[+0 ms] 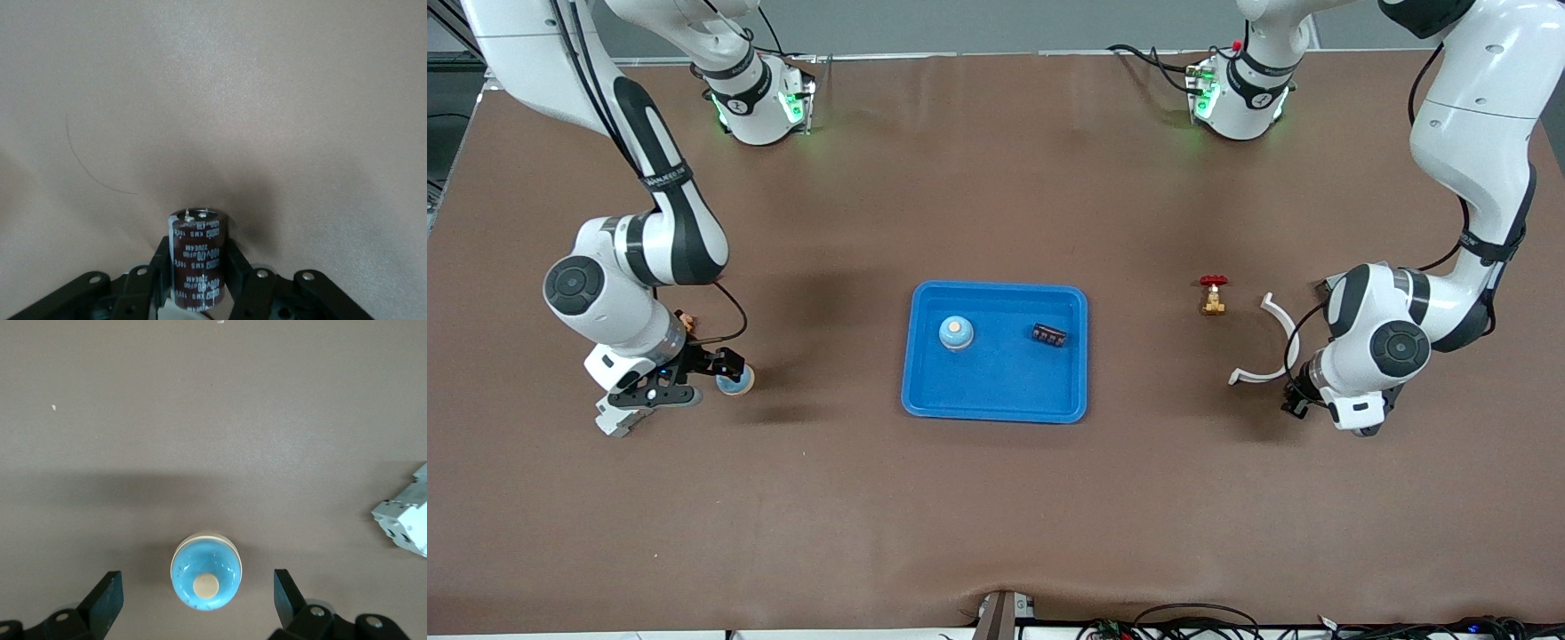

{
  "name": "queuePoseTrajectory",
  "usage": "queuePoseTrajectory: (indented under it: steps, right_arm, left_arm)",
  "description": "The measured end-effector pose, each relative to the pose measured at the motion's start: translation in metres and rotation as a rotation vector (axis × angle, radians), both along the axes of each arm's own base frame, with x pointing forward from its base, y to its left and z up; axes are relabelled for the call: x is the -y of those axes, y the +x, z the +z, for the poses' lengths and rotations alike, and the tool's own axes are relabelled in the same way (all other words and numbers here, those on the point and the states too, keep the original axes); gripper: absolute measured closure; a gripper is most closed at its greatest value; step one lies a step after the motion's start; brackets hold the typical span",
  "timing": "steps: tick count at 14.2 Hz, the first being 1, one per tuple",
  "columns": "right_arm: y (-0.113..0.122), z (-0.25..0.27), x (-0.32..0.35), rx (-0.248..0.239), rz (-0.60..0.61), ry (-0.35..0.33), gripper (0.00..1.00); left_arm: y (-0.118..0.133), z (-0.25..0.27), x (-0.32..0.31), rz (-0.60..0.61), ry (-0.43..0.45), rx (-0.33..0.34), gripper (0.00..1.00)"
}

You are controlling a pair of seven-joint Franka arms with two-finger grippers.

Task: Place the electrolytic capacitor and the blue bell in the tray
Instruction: 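Grasp the second capacitor with the left gripper while the right gripper grasps the bell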

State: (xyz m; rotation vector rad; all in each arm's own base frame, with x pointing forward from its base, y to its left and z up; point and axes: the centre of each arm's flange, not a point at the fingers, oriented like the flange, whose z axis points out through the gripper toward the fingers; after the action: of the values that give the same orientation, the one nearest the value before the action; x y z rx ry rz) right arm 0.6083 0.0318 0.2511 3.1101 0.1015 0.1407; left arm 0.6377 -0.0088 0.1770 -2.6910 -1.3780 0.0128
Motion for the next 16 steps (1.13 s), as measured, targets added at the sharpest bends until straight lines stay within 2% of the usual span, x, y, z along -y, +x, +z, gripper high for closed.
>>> queuePoseTrajectory:
  steps: [3, 6, 9, 15, 16]
  right_arm:
    - [0.001, -0.022, 0.008, 0.014, -0.009, 0.0, 0.0]
    - [-0.004, -0.048, 0.014, 0.029, -0.007, -0.001, 0.0]
    - [-0.01, -0.067, 0.013, 0.016, -0.003, -0.001, 0.0]
    - [-0.016, -0.075, 0.012, -0.002, 0.0, -0.001, 0.0]
    - [-0.017, -0.075, 0.012, -0.004, 0.001, 0.0, 0.09]
  left_arm:
    - [0.002, 0.021, 0.01, -0.008, 0.005, -0.002, 0.65]
    - [0.003, 0.063, 0.046, 0.02, -0.015, 0.003, 0.65]
    - [0.0, 0.093, 0.094, 0.087, -0.049, 0.039, 0.65]
    - [-0.02, 0.116, 0.204, 0.223, -0.101, 0.073, 0.65]
    - [-0.025, 0.116, 0.224, 0.244, -0.104, 0.074, 0.65]
